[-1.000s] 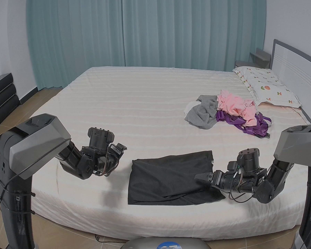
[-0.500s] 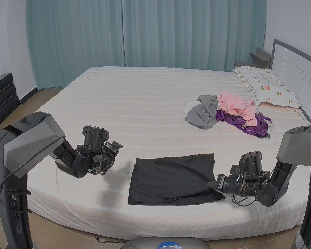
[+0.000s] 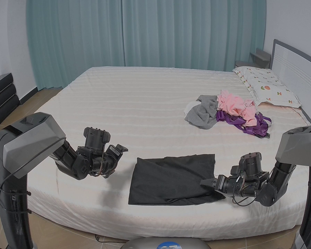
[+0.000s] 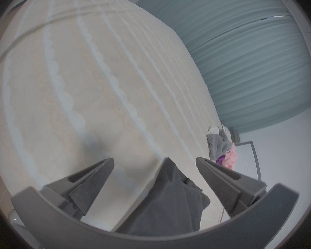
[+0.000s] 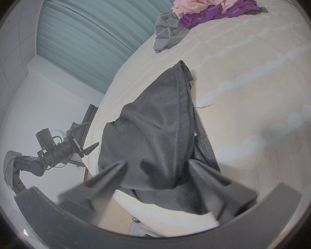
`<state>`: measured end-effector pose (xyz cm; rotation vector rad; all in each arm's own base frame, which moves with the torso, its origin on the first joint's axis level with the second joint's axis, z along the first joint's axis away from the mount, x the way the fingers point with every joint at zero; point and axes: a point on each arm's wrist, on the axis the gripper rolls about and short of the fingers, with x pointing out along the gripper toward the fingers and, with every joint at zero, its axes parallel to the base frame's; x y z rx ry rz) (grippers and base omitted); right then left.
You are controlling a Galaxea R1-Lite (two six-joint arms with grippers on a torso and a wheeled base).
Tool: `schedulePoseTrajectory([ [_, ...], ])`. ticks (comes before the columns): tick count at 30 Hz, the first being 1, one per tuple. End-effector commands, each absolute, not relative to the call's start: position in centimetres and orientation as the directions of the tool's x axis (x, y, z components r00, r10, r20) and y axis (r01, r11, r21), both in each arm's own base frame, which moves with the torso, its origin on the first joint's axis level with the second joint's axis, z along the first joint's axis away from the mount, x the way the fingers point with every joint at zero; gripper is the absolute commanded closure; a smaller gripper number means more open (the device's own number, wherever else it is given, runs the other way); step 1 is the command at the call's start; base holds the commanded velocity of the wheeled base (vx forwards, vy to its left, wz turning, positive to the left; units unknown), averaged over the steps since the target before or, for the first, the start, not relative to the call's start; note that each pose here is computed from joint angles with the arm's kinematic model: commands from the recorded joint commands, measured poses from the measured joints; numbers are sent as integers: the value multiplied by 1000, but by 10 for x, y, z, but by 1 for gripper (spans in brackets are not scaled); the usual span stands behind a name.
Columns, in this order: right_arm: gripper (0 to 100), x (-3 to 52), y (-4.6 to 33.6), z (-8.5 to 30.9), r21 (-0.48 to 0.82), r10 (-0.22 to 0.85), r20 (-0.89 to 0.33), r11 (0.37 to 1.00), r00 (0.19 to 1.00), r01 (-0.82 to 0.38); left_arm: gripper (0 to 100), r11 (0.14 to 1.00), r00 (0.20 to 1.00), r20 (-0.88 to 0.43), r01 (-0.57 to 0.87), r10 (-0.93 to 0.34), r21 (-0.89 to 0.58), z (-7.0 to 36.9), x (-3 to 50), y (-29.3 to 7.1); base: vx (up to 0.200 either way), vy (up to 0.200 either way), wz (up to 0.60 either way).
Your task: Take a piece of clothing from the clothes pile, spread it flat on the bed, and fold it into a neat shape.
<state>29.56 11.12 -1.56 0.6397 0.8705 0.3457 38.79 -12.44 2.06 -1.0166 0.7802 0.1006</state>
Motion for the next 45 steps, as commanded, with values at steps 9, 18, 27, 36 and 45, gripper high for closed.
schedulePoseTrajectory([
  [9, 0, 359, 97, -2, 663, 470, -534, 748, 703, 3, 0, 642, 710, -610, -290, -353, -710, 4, 402, -169, 0, 0, 0],
  [18, 100, 399, 101, -24, 641, 410, -548, 766, 729, 52, 0, 688, 721, -614, -268, -321, -674, -9, 409, -176, 0, 0, 0],
  [27, 100, 411, 102, -23, 628, 366, -525, 776, 768, 60, 100, 700, 726, -618, -271, -303, -661, -15, 410, -183, 0, 0, 0],
  [36, 100, 416, 90, -20, 650, 330, -510, 753, 795, 105, 100, 705, 734, -622, -286, -274, -649, -15, 408, -180, 0, 0, 0],
  [45, 100, 417, 87, -23, 648, 324, -516, 753, 793, 114, 100, 710, 747, -622, -307, -233, -634, -15, 408, -177, 0, 0, 0],
])
